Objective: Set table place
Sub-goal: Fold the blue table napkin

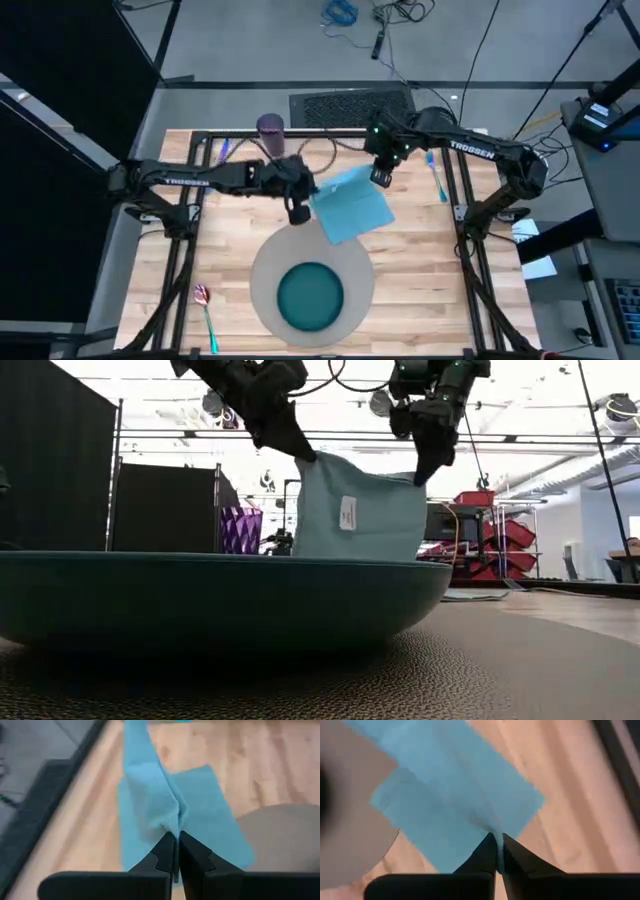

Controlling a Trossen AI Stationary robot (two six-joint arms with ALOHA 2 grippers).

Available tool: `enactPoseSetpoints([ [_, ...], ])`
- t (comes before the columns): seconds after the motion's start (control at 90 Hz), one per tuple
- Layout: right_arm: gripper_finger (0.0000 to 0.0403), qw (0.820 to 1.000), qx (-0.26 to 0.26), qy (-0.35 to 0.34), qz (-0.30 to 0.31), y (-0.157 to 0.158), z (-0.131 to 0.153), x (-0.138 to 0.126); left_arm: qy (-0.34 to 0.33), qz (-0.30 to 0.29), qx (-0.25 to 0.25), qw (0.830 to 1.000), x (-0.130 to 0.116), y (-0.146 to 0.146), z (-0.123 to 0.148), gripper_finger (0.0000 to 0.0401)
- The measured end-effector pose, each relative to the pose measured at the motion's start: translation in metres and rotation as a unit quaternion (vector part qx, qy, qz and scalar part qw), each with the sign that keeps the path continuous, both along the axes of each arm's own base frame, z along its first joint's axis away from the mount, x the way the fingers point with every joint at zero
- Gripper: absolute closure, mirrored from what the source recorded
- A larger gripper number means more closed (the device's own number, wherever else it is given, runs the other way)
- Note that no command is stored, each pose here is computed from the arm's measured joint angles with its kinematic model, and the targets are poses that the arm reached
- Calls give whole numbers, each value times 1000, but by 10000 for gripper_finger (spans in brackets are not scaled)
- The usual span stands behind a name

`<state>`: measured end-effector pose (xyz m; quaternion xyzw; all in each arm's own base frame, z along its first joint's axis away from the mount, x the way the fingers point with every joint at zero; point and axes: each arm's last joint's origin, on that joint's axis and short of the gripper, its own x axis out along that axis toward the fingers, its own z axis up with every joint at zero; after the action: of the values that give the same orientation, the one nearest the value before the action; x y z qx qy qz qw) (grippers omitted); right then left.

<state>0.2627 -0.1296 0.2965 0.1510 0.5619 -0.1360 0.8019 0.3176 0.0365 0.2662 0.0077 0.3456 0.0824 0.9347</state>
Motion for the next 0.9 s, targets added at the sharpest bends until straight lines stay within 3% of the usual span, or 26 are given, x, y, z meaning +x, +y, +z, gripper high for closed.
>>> enactPoseSetpoints([
  [0.5,403,997,52,47,-27,53,-57,-25,35,-49,-54,997,36,-31,-60,401],
  [0.9,403,996,67,48,-20,72,-88,-26,41,-47,-72,995,39,-33,-68,401],
])
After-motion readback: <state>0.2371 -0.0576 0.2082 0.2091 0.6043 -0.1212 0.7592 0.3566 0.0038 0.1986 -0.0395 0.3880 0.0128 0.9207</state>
